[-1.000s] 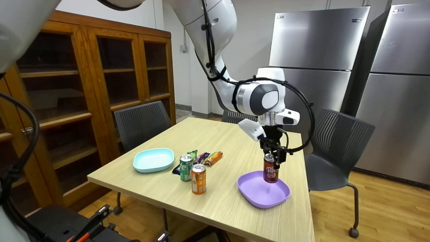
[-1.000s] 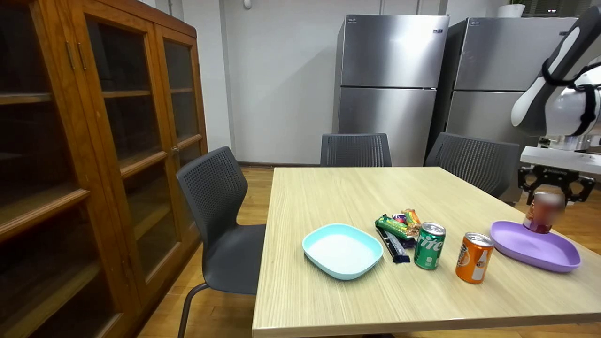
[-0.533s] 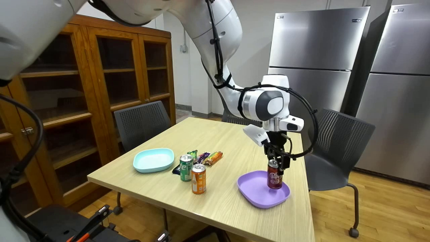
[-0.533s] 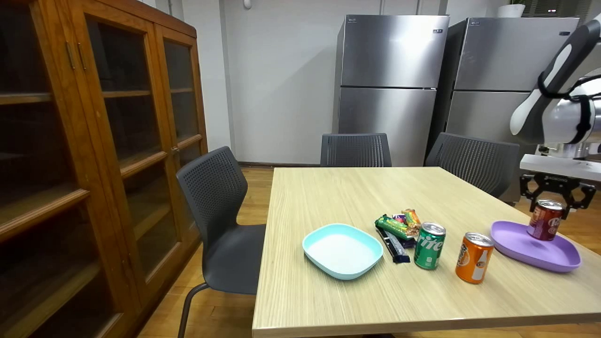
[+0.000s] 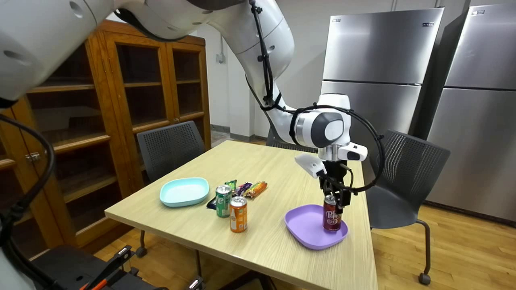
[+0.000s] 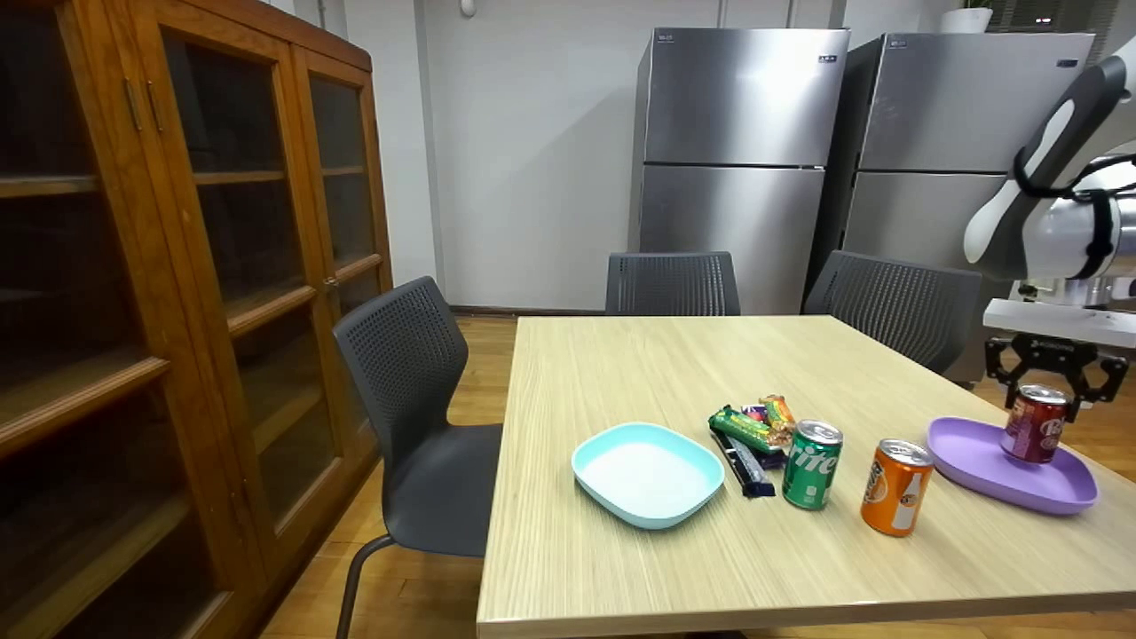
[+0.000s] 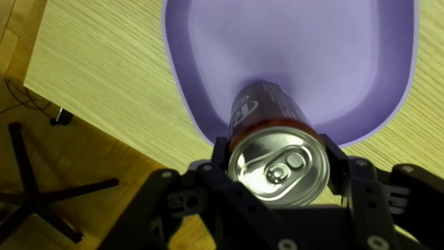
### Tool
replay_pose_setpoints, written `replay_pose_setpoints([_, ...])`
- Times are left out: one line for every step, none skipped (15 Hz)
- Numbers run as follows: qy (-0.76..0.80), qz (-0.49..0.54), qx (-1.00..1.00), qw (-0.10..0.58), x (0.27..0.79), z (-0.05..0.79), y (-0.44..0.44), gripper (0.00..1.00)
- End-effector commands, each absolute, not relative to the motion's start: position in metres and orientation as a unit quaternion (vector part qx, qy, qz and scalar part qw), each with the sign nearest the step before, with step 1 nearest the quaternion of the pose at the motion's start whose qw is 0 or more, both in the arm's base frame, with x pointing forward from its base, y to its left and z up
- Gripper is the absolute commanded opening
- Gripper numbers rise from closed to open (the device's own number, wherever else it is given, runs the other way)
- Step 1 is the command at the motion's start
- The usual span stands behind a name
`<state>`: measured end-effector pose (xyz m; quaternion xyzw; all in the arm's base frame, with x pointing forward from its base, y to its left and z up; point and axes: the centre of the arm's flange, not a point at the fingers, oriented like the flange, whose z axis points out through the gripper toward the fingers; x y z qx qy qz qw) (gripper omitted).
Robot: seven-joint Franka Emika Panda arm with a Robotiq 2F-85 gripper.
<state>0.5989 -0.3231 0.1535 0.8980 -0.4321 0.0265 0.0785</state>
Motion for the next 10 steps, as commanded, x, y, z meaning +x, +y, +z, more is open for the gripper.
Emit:
replay_pose_setpoints([-0.445,0.018,0.892,0.077,0.61,0.159,-0.33,0.89])
replay_pose_setpoints([-0.444,0.017,0.893,0.077,0.609,0.16,-0.33,0.9])
replay_pose_setpoints([-0.443,0.019,0.893,0.076,0.609,0.162,-0.329,0.97])
replay_pose_setpoints([-0.442,0.019,0.894,0.076,0.609,0.165,-0.328,0.99])
replay_pose_setpoints([-0.441,0.021,0.894,0.075,0.608,0.168,-0.327,1.0])
replay_pose_setpoints([-0.441,0.022,0.894,0.074,0.606,0.171,-0.326,1.0])
replay_pose_setpoints([-0.439,0.025,0.895,0.072,0.605,0.174,-0.324,1.0])
replay_pose_setpoints([-0.439,0.027,0.896,0.069,0.603,0.179,-0.322,1.0])
replay_pose_setpoints([-0.437,0.029,0.896,0.067,0.602,0.183,-0.32,1.0])
replay_pose_setpoints([-0.435,0.033,0.897,0.067,0.6,0.188,-0.317,1.0])
